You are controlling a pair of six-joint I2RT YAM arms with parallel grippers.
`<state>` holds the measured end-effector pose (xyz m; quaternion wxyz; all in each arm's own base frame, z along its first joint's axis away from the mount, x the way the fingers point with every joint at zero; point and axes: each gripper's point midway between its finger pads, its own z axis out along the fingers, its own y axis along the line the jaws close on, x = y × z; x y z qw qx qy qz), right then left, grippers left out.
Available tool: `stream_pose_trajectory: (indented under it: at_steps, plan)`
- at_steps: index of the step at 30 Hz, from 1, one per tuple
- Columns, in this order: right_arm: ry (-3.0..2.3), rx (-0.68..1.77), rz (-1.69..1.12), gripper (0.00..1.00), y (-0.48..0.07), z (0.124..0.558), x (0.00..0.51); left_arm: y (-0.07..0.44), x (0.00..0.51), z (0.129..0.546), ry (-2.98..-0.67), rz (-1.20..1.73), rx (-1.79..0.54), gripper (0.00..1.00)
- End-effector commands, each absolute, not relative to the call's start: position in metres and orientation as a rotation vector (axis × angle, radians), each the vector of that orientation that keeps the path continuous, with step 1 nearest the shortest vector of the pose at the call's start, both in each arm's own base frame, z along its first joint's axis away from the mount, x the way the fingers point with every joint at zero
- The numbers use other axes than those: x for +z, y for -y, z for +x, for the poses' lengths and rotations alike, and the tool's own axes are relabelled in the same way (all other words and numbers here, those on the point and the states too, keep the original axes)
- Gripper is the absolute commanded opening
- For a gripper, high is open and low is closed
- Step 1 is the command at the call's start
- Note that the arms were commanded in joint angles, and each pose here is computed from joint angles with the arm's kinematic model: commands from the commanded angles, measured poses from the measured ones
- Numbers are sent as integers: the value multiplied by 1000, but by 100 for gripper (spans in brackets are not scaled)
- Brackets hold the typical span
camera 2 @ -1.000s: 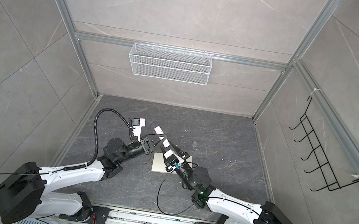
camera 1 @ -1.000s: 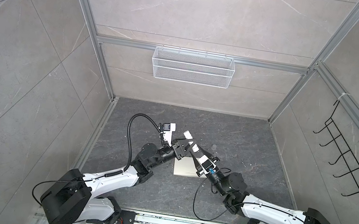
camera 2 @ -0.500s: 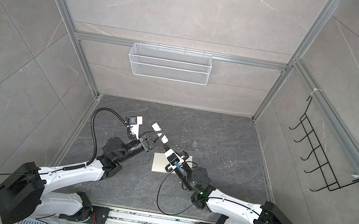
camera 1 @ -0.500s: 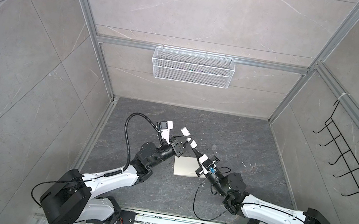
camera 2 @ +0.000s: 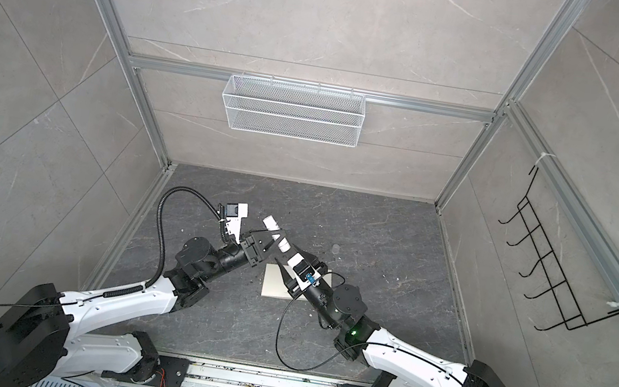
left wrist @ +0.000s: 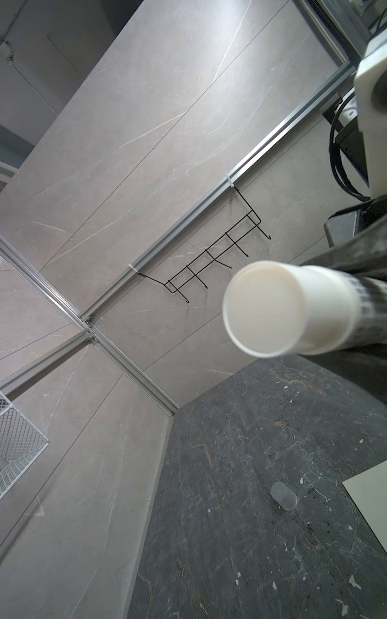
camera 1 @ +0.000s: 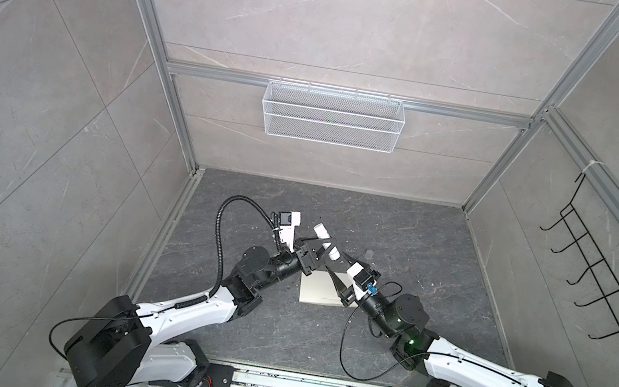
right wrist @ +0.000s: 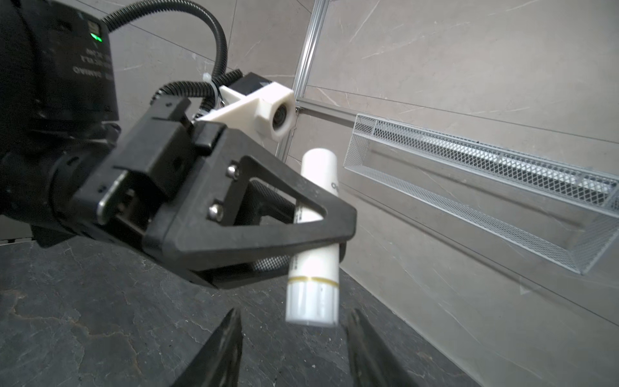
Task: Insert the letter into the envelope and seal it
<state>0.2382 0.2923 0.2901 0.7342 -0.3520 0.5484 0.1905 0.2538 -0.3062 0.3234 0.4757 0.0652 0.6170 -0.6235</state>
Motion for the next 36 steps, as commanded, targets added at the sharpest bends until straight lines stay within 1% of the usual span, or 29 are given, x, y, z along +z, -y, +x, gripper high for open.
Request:
stream_pose_trajectory:
  at_steps: [1, 9, 17, 21, 26, 36]
  plan:
    - [-1220, 363, -746, 52, -288, 248, 289, 303, 354, 245, -1404, 204, -1540, 0]
    - [-1188, 389, -713, 44, -295, 251, 299, 304, 353, 244, -1410, 204, -1550, 0]
    - [-1164, 400, -657, 44, -291, 253, 310, 304, 352, 245, -1411, 202, -1553, 0]
    - [-1166, 404, -653, 37, -293, 254, 311, 304, 352, 244, -1410, 202, -1555, 0]
    - [-1162, 412, -649, 33, -294, 255, 312, 304, 352, 244, -1410, 200, -1557, 0]
    - [-1154, 421, -637, 33, -295, 255, 318, 305, 349, 245, -1419, 202, -1556, 0]
